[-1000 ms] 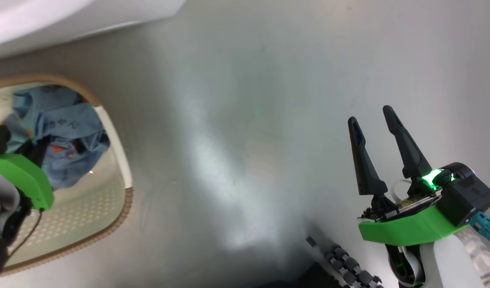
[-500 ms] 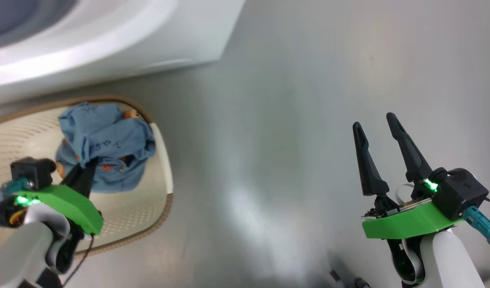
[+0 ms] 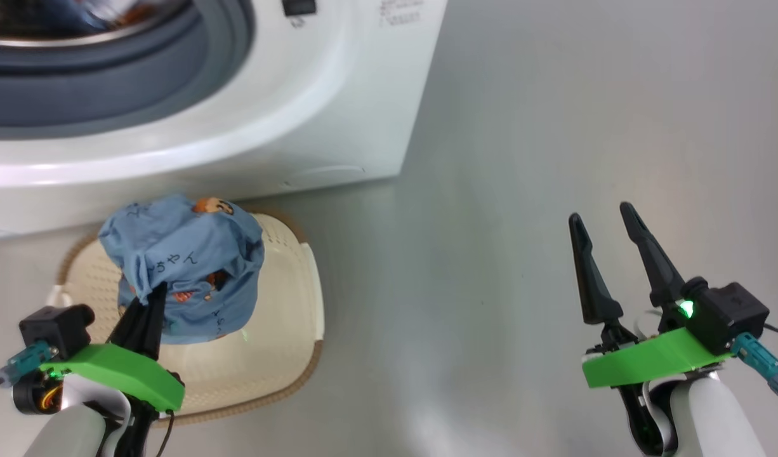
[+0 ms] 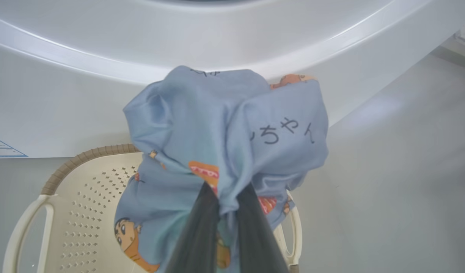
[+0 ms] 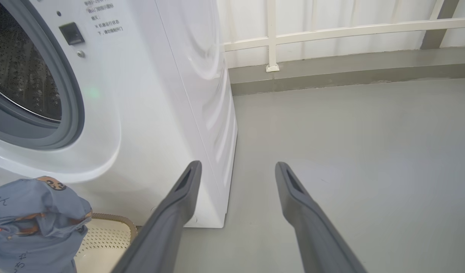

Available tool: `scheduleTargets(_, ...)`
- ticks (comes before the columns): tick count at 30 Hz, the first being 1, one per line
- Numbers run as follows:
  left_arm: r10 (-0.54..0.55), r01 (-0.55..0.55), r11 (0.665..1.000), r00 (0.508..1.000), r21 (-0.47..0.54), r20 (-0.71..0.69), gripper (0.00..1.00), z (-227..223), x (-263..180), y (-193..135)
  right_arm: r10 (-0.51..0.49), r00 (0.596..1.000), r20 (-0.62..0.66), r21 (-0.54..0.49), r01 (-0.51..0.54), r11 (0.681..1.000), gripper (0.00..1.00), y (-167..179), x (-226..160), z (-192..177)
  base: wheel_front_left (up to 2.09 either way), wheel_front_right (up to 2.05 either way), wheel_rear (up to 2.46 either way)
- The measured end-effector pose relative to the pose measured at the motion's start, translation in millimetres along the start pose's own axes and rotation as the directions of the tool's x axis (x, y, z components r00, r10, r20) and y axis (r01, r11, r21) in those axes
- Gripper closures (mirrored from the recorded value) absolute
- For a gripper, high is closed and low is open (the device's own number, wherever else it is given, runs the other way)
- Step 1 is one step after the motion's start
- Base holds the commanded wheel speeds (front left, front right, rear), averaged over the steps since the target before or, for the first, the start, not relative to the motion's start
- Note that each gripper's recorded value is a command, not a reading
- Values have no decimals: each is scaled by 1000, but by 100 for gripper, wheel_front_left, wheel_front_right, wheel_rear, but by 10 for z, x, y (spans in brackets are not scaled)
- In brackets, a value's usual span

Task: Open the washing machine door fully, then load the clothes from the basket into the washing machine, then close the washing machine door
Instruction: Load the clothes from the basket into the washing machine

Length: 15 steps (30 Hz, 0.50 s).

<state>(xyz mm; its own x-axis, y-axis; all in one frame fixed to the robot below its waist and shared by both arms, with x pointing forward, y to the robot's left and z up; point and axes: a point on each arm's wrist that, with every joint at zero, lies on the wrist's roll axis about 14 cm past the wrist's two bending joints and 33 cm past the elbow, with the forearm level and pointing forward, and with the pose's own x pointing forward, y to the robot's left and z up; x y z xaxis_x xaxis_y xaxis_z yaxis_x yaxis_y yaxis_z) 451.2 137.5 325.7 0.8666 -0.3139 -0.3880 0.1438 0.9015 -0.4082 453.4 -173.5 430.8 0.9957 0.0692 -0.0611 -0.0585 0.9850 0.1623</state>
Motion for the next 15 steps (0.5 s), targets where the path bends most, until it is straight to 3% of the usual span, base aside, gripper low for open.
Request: scheduleTargets(15, 17, -35, 998, 959, 57, 282, 100, 846, -545, -142, 31, 996, 82, 6, -32, 999, 0, 157, -174, 376, 0, 0, 0)
